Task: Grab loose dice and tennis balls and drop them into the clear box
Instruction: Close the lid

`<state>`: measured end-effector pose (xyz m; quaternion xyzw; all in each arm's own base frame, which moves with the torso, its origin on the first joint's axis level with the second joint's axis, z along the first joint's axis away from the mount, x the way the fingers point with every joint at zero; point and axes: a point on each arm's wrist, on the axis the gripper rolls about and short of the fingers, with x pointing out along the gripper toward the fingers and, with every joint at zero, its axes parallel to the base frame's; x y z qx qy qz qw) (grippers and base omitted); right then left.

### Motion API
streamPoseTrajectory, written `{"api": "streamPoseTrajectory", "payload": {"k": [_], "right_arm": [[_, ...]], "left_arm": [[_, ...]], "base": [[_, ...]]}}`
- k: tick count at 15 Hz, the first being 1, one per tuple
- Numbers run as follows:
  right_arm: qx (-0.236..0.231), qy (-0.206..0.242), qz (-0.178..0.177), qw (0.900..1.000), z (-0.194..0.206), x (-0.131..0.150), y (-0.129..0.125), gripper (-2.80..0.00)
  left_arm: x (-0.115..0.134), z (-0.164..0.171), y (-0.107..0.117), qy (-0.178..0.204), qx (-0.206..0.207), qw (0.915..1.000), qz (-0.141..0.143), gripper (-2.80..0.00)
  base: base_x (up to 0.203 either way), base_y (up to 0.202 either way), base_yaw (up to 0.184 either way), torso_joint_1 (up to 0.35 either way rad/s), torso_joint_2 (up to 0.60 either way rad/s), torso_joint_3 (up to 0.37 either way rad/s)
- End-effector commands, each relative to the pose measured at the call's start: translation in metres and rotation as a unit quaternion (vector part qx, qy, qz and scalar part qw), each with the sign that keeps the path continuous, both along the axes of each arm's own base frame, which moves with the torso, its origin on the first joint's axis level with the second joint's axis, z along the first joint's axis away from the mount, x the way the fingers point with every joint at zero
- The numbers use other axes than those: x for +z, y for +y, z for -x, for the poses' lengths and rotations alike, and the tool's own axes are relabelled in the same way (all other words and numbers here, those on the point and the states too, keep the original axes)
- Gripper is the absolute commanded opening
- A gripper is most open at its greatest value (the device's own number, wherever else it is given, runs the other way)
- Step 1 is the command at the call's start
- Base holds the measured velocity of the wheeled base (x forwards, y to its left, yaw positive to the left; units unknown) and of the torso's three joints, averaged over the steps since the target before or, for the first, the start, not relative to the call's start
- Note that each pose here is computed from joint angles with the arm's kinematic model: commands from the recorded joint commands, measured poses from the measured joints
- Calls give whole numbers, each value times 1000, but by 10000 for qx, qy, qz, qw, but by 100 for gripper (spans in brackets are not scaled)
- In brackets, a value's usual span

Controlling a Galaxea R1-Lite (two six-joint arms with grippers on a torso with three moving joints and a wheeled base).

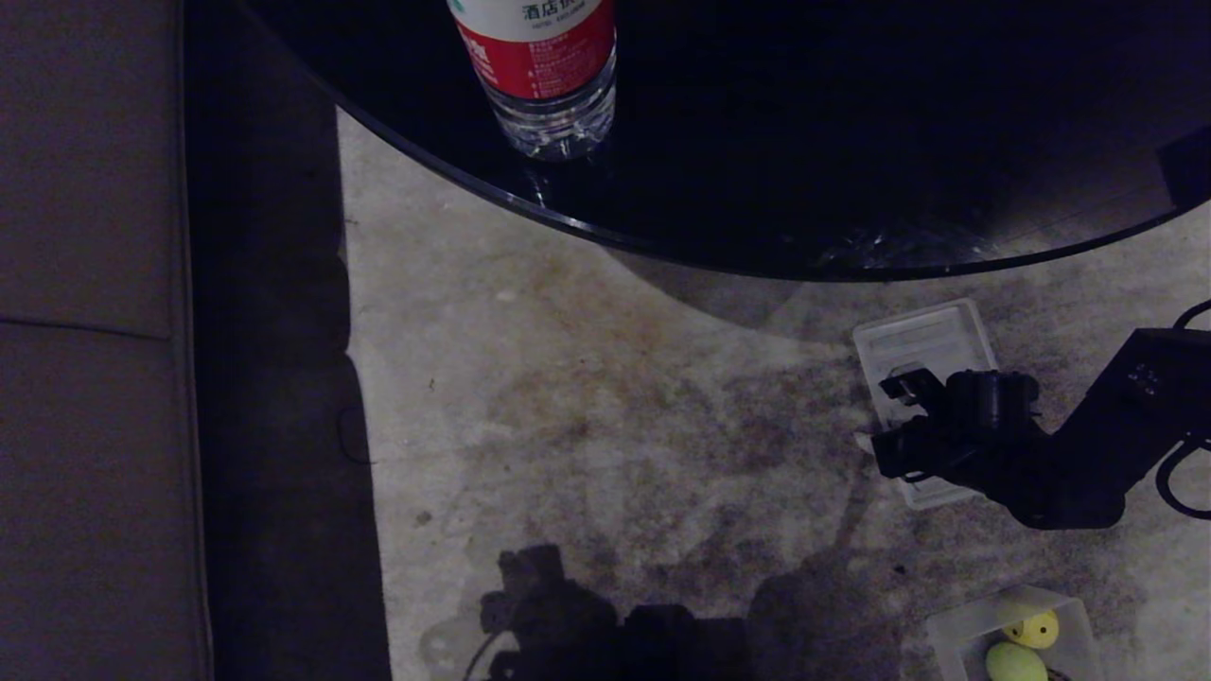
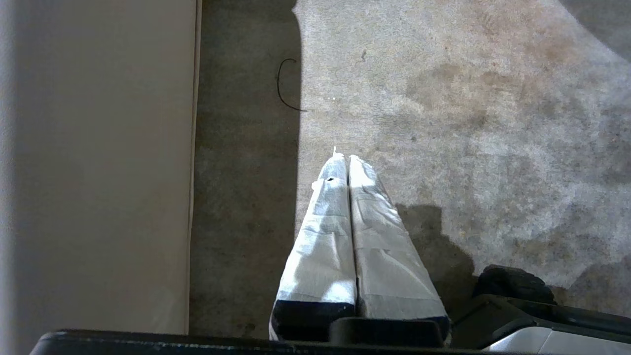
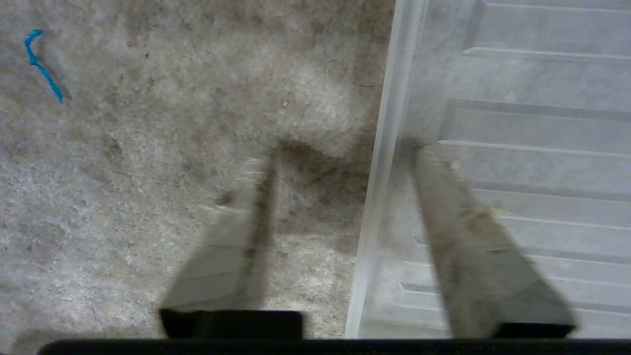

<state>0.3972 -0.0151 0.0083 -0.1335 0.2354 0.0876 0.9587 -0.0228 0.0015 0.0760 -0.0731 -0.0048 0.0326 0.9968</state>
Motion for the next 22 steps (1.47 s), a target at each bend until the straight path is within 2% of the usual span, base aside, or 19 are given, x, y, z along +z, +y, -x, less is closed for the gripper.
{"api": "streamPoseTrajectory", "payload": {"k": [1,6,9,13,16,18,22], "right_arm": [[12,-57,25,10000,-1,2,0,-280],[18,-181,41,9998,1,10,0,-280],[21,-305,63,9995,8,26,0,-280],[14,-498,254,9984,42,62,-4,-280],[-5,-536,265,9982,74,86,-3,-280],[-12,-371,260,9990,97,91,-2,-280],[-181,-341,155,9991,137,106,0,-280]], "left_arm": [[0,0,0,-4,5,10000,5,-280],[0,0,0,0,2,10000,5,-280],[0,0,0,-3,1,10000,5,-280],[0,0,0,-6,1,10000,5,-280],[0,0,0,-7,1,10000,5,-280],[0,0,0,-5,1,10000,5,-280],[0,0,0,-6,2,10000,5,-280]], "base": [[0,0,0,0,0,0],[0,0,0,0,0,0],[0,0,0,0,0,0],[0,0,0,0,0,0],[0,0,0,0,0,0],[0,0,0,0,0,0],[0,0,0,0,0,0]]}}
